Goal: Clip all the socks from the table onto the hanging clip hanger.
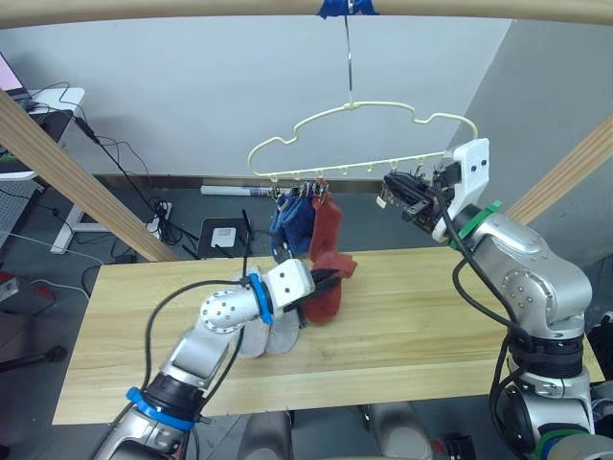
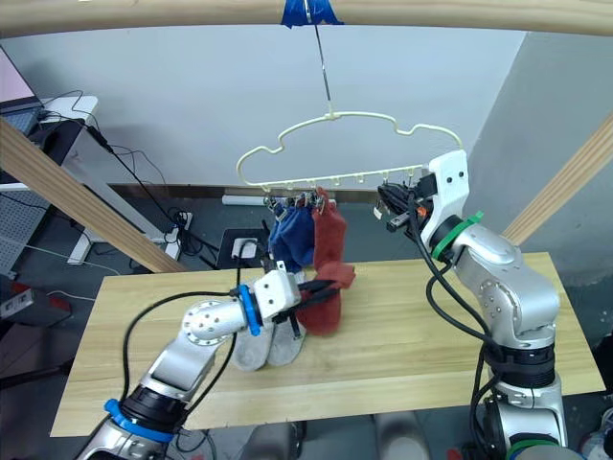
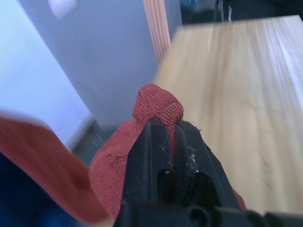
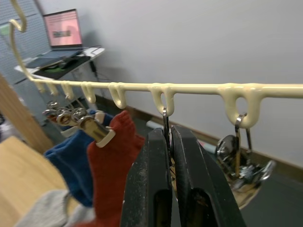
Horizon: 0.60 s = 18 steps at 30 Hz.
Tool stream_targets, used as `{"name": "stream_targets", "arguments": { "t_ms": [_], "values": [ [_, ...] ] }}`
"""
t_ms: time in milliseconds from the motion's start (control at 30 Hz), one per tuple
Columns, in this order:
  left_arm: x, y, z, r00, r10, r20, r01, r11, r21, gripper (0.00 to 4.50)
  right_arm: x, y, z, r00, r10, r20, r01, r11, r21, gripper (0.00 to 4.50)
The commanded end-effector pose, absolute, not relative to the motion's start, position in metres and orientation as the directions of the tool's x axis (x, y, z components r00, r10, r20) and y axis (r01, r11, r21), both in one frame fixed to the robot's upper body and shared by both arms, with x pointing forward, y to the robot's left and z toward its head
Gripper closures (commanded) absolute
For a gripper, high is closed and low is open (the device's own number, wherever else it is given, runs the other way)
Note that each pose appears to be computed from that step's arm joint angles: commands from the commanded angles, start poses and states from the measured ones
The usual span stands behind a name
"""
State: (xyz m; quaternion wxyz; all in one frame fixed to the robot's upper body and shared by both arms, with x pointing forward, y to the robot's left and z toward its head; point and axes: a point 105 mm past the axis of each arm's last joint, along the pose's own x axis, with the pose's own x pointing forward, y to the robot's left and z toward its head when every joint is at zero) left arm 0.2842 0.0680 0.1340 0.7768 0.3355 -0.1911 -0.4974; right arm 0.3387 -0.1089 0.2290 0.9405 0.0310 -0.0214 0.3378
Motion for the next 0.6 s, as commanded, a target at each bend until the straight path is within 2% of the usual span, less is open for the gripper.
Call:
{"name": "stream_targets", "arguments": {
  "t_ms": [33,200,333,600],
  "values": [
    [0.267,0.069,0.151,0.379,-0.924,0.055,0.5,0.255,0.828,4.49,0.335,-0.114,0.234,0.758,0.649,0.063,-0.648,0.739,0.184,4.5],
    [0.267,0.075,0.164,0.396,-0.905,0.153,0.342,0.3,0.89,4.49,0.326,-0.106,0.237,0.712,0.701,0.039,-0.661,0.651,0.372,4.5],
    [0.268,0.07,0.17,0.383,-0.903,0.193,0.279,0.313,0.908,4.49,0.324,-0.104,0.236,0.712,0.701,0.021,-0.641,0.638,0.427,4.5],
    [0.269,0.066,0.17,0.367,-0.908,0.205,0.264,0.313,0.912,4.49,0.326,-0.104,0.238,0.737,0.675,0.033,-0.593,0.623,0.509,4.5]
  ]
}}
